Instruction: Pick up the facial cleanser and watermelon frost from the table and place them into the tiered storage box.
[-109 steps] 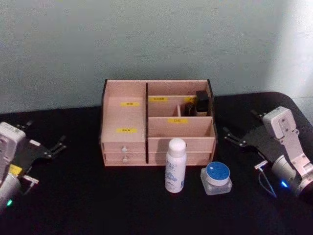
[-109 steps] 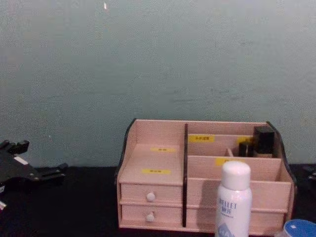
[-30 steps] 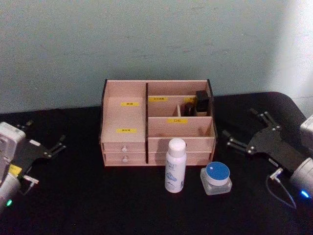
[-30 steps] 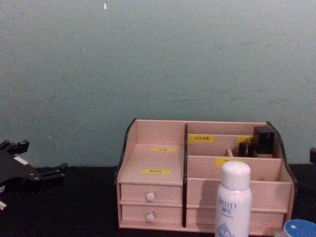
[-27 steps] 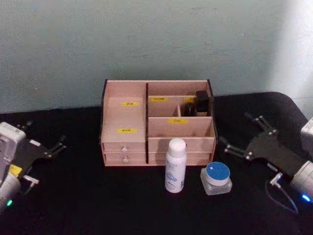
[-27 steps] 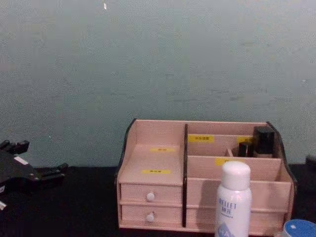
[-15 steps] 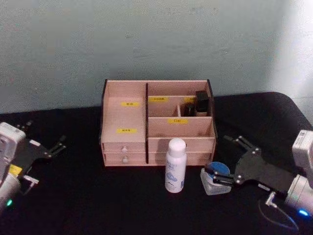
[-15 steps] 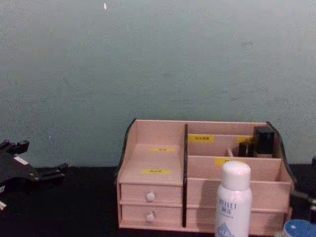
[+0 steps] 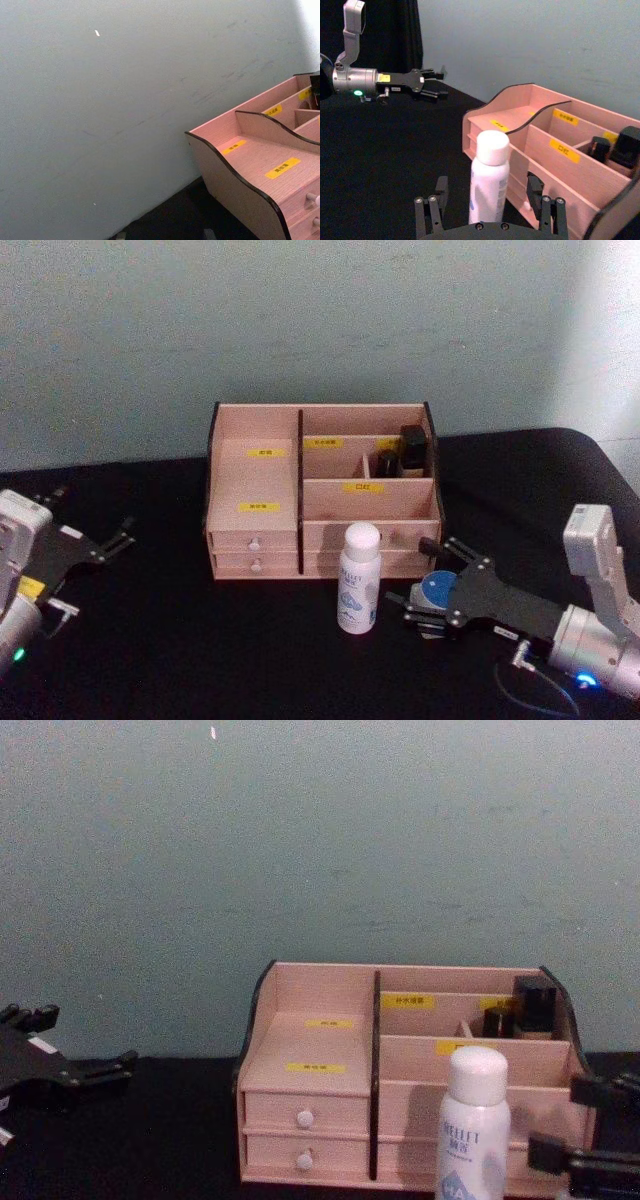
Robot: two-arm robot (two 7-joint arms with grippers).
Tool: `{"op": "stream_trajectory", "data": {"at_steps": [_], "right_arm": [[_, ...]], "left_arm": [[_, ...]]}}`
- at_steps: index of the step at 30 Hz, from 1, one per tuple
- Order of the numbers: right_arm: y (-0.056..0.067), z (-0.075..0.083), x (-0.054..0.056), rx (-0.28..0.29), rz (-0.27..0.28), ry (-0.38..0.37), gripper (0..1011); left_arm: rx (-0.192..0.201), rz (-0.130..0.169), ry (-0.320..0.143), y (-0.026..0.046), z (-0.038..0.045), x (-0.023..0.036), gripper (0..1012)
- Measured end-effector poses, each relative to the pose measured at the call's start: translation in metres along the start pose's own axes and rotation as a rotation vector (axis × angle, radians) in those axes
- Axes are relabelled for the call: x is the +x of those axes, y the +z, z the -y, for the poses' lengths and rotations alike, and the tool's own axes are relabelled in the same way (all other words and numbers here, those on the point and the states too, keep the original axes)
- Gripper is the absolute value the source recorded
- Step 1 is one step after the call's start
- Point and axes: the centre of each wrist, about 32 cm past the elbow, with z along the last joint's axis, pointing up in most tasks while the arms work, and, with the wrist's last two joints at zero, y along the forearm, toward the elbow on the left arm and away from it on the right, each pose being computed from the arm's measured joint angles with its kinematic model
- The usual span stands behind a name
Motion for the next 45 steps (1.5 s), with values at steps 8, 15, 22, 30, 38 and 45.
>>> {"op": "stream_trajectory", "data": {"at_steps": [8, 15, 22, 30, 38, 45], "right_arm": [[-0.004, -0.015, 0.002, -0.011, -0.020, 0.021, 1002], [-0.007, -0.027, 0.005, -0.022, -0.024, 0.024, 1002], [-0.008, -0.037, 0.009, -0.030, -0.026, 0.024, 1002], [-0.010, -0.049, 0.012, -0.047, -0.033, 0.029, 1002], [-0.012, -0.057, 0.013, -0.063, -0.036, 0.033, 1002], [-0.012, -0.060, 0.013, -0.075, -0.040, 0.032, 1002]], "left_arm": [[0.000, 0.000, 0.000, 0.0000, 0.0000, 0.0000, 1001], [0.000, 0.000, 0.000, 0.0000, 0.0000, 0.0000, 1001], [0.000, 0.000, 0.000, 0.0000, 0.0000, 0.0000, 1001], [0.000, 0.000, 0.000, 0.0000, 0.0000, 0.0000, 1001], [0.000, 0.000, 0.000, 0.0000, 0.0000, 0.0000, 1001], [0.000, 0.000, 0.000, 0.0000, 0.0000, 0.0000, 1001]]}}
